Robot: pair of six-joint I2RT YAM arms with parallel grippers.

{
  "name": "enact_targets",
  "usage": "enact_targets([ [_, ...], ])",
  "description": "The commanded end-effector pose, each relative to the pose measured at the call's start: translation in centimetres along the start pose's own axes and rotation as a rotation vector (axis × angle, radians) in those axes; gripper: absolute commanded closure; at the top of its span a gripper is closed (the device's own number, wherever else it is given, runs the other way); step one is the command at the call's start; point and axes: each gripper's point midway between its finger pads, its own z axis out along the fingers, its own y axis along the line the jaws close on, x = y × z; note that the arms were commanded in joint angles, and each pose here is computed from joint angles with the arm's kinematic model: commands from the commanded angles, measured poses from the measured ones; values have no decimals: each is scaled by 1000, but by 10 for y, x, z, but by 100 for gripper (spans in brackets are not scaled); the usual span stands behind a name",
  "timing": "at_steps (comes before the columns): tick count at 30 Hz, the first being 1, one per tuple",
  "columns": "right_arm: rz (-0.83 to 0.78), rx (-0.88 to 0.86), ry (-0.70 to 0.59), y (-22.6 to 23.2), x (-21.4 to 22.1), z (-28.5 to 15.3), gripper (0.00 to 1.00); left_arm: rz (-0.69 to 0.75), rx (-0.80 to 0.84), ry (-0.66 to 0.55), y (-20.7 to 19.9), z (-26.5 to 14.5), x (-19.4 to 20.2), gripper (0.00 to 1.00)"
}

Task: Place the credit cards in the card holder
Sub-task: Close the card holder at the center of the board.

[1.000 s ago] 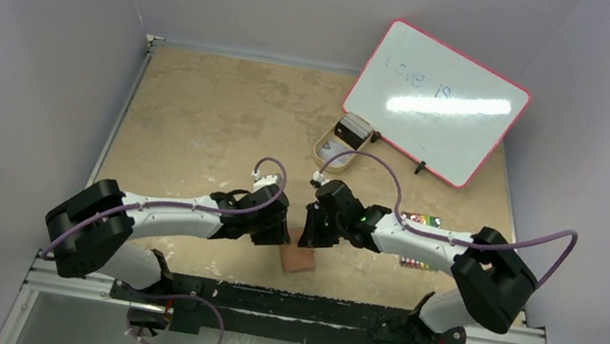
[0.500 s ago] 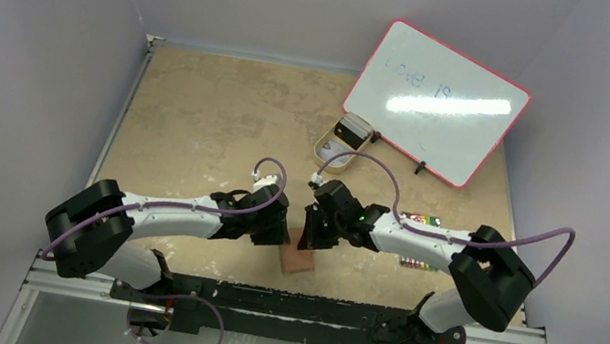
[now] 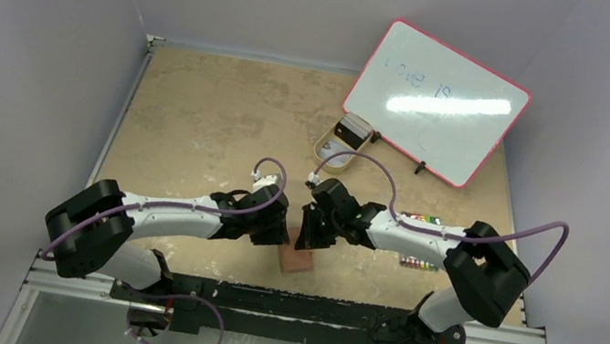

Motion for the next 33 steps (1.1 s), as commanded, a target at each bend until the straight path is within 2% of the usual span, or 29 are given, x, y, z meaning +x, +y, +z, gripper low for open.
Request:
enact_targets([
  [1, -16, 27, 17, -5, 4, 8, 100, -15, 55, -34, -13, -6, -7, 67],
  [15, 29, 53, 107, -26, 29, 26, 100, -17, 57, -36, -10, -7, -5, 67],
  [23, -18, 0, 87, -11, 14, 20, 99, -32, 63, -72, -12, -13, -13, 67],
  [25, -34, -33, 59, 3, 3, 12, 93, -39, 59, -110, -13, -20, -22, 67],
  [28, -58, -55, -28, 24, -26, -9, 77, -35, 53, -181, -17, -37, -40, 66],
  [33, -79, -57, -212, 45, -67, -51, 62, -26, 57, -333, -28, -78, -77, 60],
])
